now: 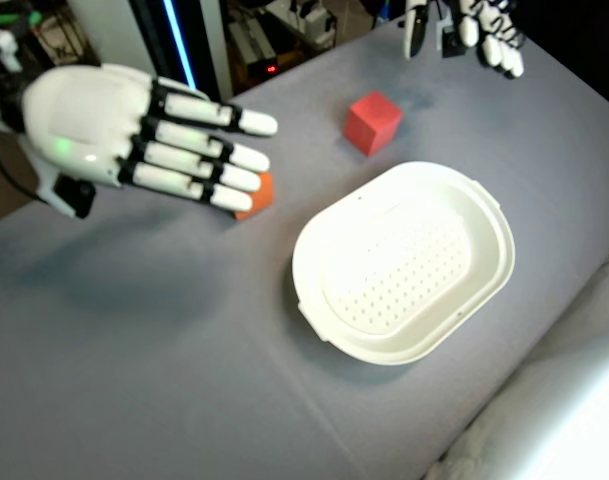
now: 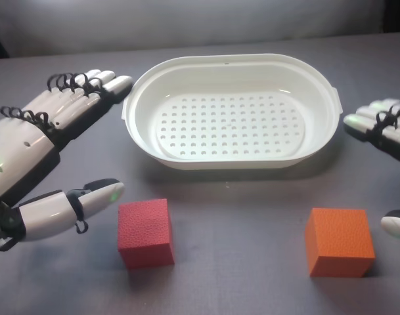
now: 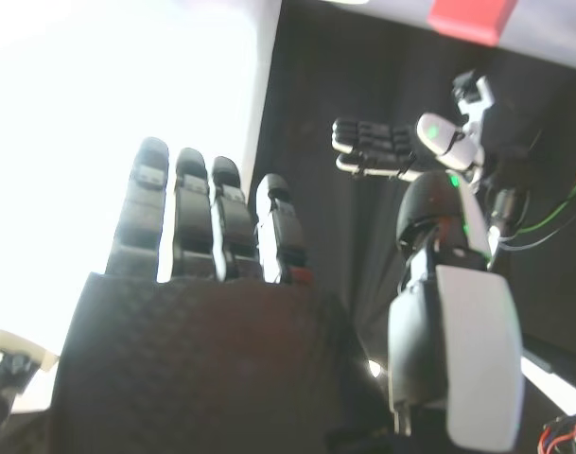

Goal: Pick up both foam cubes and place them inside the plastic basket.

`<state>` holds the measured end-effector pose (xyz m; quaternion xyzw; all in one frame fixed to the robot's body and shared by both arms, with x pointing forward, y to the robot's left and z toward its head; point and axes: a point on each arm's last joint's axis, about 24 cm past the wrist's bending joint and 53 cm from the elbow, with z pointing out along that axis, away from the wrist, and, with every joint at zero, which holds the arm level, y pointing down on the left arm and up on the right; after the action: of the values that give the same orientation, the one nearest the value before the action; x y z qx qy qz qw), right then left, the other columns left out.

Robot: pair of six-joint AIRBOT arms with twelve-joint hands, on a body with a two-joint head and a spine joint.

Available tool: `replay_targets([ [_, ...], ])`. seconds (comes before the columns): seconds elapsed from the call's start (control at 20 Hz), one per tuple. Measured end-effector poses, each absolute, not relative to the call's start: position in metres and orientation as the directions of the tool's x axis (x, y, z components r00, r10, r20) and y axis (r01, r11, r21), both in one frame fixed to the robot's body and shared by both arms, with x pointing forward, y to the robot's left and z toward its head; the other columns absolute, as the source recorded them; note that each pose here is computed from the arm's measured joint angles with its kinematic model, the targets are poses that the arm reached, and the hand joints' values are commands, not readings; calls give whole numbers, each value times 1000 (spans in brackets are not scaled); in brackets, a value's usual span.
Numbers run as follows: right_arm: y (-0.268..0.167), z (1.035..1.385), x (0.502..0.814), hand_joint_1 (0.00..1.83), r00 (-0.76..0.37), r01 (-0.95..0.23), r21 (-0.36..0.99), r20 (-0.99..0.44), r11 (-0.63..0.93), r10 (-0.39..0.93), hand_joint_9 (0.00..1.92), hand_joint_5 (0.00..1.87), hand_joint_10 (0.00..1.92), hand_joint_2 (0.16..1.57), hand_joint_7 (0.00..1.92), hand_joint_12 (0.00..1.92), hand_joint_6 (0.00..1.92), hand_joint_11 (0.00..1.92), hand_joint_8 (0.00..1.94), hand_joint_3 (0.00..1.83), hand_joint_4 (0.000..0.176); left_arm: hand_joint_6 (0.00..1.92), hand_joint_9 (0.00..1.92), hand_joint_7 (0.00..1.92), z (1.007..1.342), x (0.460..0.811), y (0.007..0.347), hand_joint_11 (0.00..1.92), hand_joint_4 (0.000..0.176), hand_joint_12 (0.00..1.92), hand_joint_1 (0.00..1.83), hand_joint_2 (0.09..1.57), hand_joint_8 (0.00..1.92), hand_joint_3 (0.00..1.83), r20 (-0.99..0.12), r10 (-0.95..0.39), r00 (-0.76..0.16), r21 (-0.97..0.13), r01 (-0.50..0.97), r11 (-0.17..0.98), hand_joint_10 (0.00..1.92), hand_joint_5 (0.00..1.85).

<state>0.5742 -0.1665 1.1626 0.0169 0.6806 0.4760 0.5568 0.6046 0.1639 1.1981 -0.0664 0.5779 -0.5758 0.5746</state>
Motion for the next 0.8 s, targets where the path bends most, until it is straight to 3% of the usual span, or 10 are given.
replay_targets([
  [0.05,-166,1161,574,452,-382,-504,665,-744,551,549,0,0,0,1323,0,0,0,0,0,12,0,0,0,0,1195,605,163,0,29,0,476,1248,0,1,-591,-733,-337,-744,579,334,0,0],
  [0.1,-167,1160,575,435,-385,-500,666,-744,554,547,0,0,0,1311,0,0,0,0,0,5,0,0,0,0,1189,606,161,0,50,0,451,1246,0,0,-597,-722,-350,-748,567,343,0,0],
  [0.15,-166,1158,575,439,-388,-498,668,-742,553,546,0,0,0,1301,0,0,0,0,0,0,0,0,0,0,1185,606,158,0,37,0,471,1238,0,0,-592,-720,-363,-755,562,338,0,0],
  [0.35,-161,1151,572,536,-410,-494,665,-746,560,525,0,0,0,1204,0,0,0,0,0,0,0,0,0,0,1171,602,146,0,36,0,585,1101,0,0,-596,-683,-422,-769,545,334,0,0],
  [0.5,-158,1140,571,501,-436,-474,673,-740,568,513,0,0,0,1141,0,0,0,0,0,0,0,0,0,0,1160,601,141,0,45,0,661,980,0,0,-600,-657,-456,-779,521,349,0,0],
  [0.65,-153,1120,573,608,-479,-445,693,-720,568,503,0,0,0,1076,0,0,0,0,0,0,0,0,0,0,1146,598,133,0,65,0,688,937,0,0,-601,-625,-499,-787,506,353,0,0],
  [0.7,-150,1111,574,628,-501,-427,706,-705,565,502,0,0,0,1062,0,0,0,0,0,0,0,0,0,0,1134,600,129,0,64,0,700,939,0,0,-582,-621,-525,-806,477,352,0,0],
  [0.8,-146,1103,577,667,-515,-413,715,-694,564,503,0,0,0,1040,0,0,0,0,0,0,0,0,0,0,1121,600,125,19,45,9,708,943,0,0,-573,-606,-551,-816,450,363,0,0],
])
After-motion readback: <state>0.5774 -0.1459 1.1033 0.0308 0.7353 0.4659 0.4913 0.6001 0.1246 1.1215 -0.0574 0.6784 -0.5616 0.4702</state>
